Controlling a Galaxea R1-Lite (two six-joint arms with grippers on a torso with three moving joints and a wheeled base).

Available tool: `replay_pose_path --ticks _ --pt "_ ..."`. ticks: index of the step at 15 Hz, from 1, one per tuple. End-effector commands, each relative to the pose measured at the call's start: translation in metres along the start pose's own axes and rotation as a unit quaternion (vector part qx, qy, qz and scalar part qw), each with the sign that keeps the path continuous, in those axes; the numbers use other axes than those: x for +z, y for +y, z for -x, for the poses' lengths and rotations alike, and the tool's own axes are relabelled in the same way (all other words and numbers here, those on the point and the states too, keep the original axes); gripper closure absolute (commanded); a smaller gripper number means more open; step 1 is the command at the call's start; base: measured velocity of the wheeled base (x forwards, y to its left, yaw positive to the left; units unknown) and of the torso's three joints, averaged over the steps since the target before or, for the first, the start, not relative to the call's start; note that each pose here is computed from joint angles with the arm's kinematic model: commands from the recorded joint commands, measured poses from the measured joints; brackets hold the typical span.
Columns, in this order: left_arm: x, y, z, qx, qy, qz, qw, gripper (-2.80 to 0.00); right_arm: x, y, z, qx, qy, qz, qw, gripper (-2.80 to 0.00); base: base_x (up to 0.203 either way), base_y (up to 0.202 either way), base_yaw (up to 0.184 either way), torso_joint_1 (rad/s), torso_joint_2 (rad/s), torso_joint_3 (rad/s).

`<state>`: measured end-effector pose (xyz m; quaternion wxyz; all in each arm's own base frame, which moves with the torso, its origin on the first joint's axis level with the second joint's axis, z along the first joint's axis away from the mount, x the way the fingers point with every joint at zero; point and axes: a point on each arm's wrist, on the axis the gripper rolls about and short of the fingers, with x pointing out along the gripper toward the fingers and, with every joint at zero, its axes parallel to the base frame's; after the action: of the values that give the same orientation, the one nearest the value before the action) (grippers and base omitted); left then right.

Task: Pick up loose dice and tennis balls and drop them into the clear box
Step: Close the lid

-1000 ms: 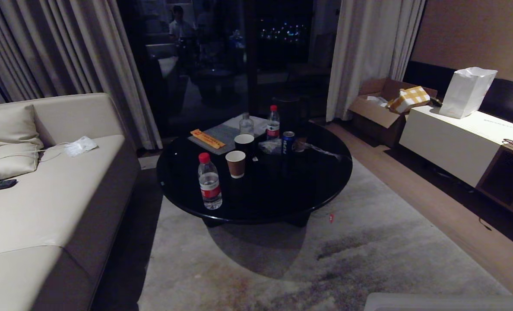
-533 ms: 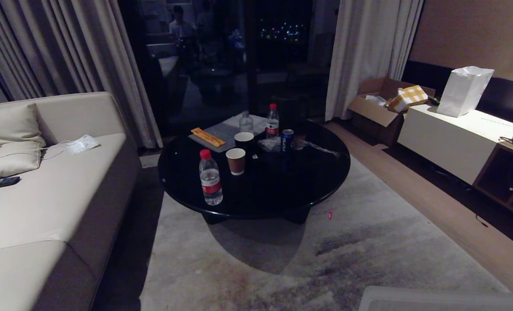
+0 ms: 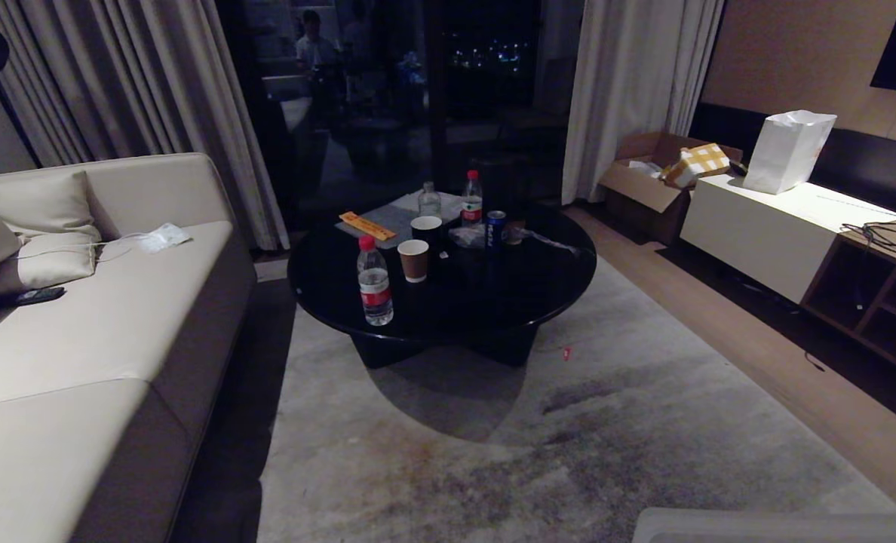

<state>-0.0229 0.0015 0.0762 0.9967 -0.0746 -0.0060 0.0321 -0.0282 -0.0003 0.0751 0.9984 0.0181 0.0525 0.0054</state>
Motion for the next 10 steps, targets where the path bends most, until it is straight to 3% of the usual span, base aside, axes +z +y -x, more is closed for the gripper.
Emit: replay_pose_path --ticks 1,10 --pt "-0.0004 0.0001 -0.0001 0.001 0.000 0.001 1.0000 0.00 -0.0001 0.0000 -0.0001 0.000 0.001 0.000 1.000 0.00 -0.183 0.000 0.001 0.005 0.00 0.002" --pt "-0.0003 0.0001 -0.0001 0.000 0.000 0.001 1.0000 0.00 -0.0001 0.0000 -0.0001 0.000 0.001 0.001 1.000 0.00 -0.185 0.000 -0.002 0.003 0.00 0.003"
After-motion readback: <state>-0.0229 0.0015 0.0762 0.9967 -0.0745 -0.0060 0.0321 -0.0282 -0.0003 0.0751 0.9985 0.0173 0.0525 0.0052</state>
